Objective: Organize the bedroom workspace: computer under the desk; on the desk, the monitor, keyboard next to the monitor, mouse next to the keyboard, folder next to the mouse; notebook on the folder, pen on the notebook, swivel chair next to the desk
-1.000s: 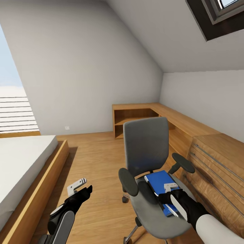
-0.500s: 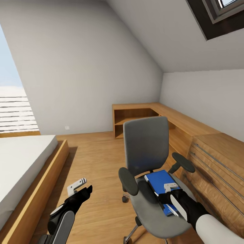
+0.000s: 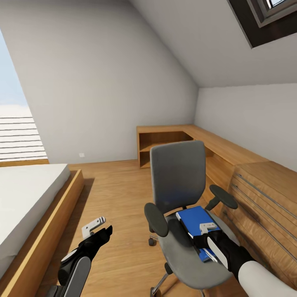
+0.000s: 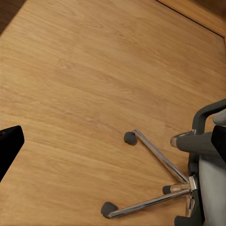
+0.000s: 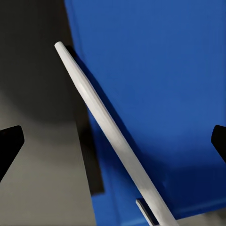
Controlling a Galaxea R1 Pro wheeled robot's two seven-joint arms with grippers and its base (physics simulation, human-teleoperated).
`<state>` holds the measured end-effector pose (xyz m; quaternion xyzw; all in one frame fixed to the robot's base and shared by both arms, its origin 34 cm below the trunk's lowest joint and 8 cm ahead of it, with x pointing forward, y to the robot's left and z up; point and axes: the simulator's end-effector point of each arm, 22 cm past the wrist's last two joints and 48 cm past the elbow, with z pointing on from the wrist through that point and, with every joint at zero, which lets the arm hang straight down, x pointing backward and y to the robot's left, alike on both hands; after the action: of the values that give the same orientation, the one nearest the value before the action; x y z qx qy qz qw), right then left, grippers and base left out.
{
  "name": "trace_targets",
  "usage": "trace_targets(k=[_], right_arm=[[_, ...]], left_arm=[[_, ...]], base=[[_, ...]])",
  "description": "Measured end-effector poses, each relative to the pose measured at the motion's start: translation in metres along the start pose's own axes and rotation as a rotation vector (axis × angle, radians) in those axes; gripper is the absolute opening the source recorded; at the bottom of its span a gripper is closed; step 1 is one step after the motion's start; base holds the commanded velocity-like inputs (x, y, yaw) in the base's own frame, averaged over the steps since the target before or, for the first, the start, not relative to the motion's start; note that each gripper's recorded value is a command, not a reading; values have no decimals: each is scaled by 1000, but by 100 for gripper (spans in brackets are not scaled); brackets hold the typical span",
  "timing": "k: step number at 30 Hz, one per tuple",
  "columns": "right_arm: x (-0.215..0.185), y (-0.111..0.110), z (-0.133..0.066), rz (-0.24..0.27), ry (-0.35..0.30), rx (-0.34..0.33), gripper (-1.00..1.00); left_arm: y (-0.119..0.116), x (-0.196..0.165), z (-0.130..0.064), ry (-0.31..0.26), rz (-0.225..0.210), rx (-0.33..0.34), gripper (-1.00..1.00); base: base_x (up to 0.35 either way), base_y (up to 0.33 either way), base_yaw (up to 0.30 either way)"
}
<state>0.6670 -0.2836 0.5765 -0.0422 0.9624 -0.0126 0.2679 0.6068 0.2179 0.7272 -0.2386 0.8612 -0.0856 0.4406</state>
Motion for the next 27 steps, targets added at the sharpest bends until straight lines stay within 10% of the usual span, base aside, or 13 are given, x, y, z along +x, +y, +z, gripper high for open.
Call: trace_targets(k=[27], right_arm=[[10, 1, 12, 0, 0, 0, 100]], left_arm=[[6, 12, 8, 1, -1, -1, 100]], base=[[0, 0, 0]])
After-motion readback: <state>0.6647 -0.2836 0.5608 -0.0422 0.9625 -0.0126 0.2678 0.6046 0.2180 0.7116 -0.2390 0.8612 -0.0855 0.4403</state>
